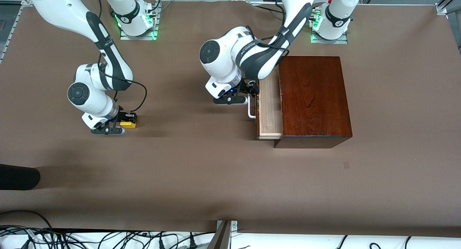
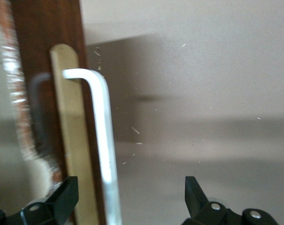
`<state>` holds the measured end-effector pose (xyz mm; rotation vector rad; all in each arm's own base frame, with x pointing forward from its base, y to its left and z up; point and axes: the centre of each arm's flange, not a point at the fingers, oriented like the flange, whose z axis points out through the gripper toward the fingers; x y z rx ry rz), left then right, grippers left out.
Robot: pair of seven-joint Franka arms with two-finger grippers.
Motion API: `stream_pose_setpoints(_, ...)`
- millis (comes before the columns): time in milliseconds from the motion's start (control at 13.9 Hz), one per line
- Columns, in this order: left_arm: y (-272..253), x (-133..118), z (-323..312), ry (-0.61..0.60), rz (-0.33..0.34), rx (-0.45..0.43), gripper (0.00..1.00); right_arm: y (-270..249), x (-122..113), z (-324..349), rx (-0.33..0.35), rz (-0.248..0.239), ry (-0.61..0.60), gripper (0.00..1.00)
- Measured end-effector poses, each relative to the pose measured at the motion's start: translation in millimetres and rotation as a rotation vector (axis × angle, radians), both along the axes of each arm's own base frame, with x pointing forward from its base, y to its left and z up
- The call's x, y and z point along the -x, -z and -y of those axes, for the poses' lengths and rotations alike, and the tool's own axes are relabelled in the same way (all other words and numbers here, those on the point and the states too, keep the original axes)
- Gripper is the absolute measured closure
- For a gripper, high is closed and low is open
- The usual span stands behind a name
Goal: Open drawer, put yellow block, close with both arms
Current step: 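Carry the yellow cube with the right gripper over the open drawer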
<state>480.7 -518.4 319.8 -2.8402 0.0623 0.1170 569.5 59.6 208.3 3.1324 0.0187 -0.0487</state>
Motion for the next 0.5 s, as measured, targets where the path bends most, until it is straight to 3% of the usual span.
stream_pose_setpoints(216,-68.1,-23.2,-17.9,-0.067,0.034,0.051,0.0,-33.8,-6.7,-11.1,-0.008,0.018,-0.017,0.44)
stream_pose_setpoints(360,-128.2,-60.5,-72.8,-0.135,0.065,0.095,0.0,-61.3,-11.3,-19.2,-0.013,0.034,-0.031,0.44)
stream_pose_setpoints(503,-184.2,-93.6,-150.7,-0.106,0.048,0.128,0.0,-88.7,-16.3,-25.9,-0.017,0.04,-0.042,0.44)
